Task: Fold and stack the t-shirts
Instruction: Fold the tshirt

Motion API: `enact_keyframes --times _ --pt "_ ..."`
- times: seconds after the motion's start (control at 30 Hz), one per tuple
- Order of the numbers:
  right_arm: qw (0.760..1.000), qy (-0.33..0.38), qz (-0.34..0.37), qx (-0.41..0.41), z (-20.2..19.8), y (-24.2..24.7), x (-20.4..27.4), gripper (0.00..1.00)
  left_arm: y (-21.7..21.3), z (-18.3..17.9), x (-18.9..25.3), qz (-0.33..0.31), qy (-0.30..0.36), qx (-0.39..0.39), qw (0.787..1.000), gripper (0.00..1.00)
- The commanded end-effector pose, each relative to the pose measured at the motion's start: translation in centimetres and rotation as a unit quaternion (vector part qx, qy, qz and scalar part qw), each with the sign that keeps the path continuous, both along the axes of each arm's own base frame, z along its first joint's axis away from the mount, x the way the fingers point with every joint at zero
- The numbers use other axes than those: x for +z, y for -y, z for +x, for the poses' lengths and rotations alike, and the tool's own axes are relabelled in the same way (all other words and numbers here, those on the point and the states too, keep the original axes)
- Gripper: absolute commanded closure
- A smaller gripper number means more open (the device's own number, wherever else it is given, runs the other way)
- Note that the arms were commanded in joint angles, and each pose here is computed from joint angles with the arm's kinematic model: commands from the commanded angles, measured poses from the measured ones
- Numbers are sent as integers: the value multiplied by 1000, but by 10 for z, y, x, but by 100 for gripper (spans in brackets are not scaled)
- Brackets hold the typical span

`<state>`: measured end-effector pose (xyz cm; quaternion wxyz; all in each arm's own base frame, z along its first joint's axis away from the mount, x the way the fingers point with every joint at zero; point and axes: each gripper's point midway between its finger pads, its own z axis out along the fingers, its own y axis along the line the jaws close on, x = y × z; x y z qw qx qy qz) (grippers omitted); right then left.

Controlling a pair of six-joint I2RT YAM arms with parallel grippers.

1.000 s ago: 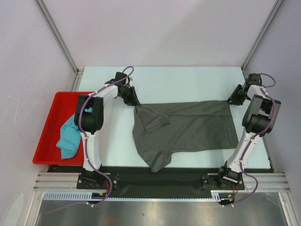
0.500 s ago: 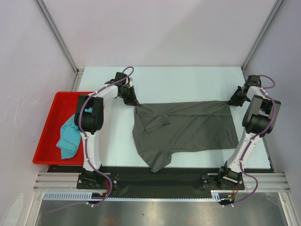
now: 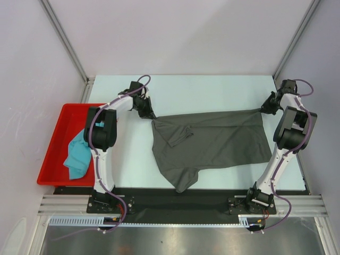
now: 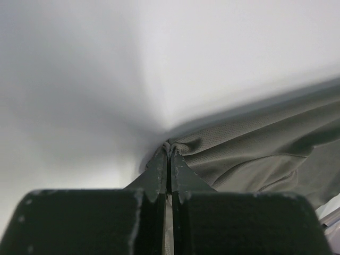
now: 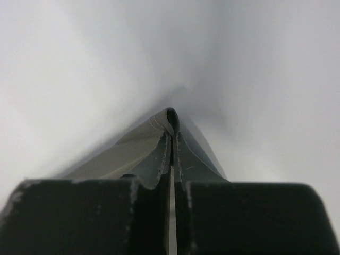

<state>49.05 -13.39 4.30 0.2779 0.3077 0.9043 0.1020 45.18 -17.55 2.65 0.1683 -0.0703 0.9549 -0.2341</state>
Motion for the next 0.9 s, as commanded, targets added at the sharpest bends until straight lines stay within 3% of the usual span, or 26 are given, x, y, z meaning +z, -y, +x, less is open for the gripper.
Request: enact_keyframes --times 0.0,0.1,0.17,0.23,0.3,0.33,0.53,0.87 --pt "1000 18 -7 -13 16 12 6 100 -10 16 24 3 40 17 999 100" --pt "1000 15 0 -14 18 11 3 100 -8 18 25 -3 41 13 999 100" --pt "1000 18 4 -11 21 9 4 100 -8 20 29 -4 46 14 999 83" --pt "1000 17 4 -8 21 7 6 83 -10 21 35 1 55 15 998 61" --pt "1000 15 -3 -3 19 7 9 68 -12 20 39 6 59 15 998 53" --pt "1000 11 -6 0 16 7 10 66 -12 18 41 7 61 13 998 50" --pt "999 4 -44 15 0 7 21 61 -8 0 33 -8 43 5 999 53" --pt "999 16 -25 27 7 -2 21 69 -2 -5 30 -12 42 -4 999 57"
